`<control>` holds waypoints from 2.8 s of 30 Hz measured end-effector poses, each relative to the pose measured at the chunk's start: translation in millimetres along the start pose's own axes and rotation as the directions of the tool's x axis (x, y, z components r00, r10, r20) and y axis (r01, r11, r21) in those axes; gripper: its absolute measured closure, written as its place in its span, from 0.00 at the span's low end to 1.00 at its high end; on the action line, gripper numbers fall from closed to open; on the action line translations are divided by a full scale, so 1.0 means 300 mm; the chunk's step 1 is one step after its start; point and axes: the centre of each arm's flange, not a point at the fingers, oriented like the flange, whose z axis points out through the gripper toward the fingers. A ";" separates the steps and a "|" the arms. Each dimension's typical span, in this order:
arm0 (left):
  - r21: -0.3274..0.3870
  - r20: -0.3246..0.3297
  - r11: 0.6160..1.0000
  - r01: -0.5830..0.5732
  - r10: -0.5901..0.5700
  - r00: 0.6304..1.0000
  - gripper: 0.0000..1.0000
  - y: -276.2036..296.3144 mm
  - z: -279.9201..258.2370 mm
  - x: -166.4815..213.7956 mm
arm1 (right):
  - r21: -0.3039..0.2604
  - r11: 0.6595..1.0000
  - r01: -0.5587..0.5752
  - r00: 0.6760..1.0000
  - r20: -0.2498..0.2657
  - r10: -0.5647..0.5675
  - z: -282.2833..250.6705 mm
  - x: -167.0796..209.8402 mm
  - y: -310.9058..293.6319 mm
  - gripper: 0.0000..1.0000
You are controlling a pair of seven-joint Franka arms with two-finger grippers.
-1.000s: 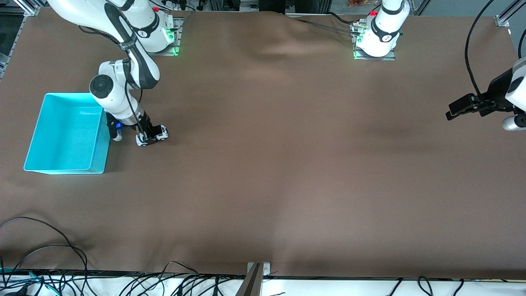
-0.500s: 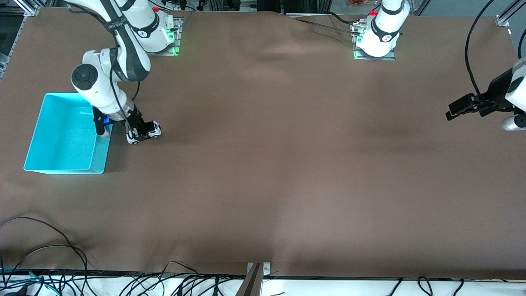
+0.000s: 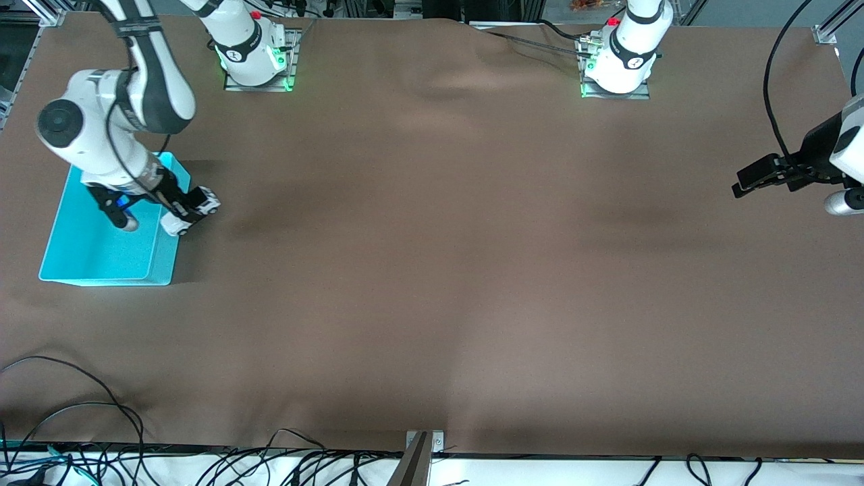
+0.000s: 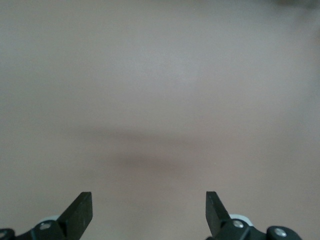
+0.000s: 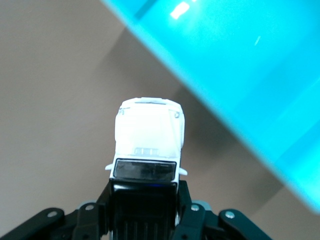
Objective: Wind and store white jeep toy
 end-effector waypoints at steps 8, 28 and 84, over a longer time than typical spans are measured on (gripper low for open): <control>0.000 0.000 1.000 0.000 0.000 1.000 0.00 0.000 0.000 0.000 | -0.020 0.984 0.175 0.984 0.019 -0.175 0.013 0.186 0.304 0.48; 0.000 0.000 1.000 0.000 0.000 1.000 0.00 0.000 0.000 0.000 | -0.142 0.951 0.274 0.960 0.099 -0.262 0.353 0.300 0.529 0.48; 0.000 0.000 1.000 0.000 0.000 1.000 0.00 0.000 0.001 0.001 | 0.010 0.926 0.376 0.914 0.161 -0.373 -0.583 0.093 0.143 0.00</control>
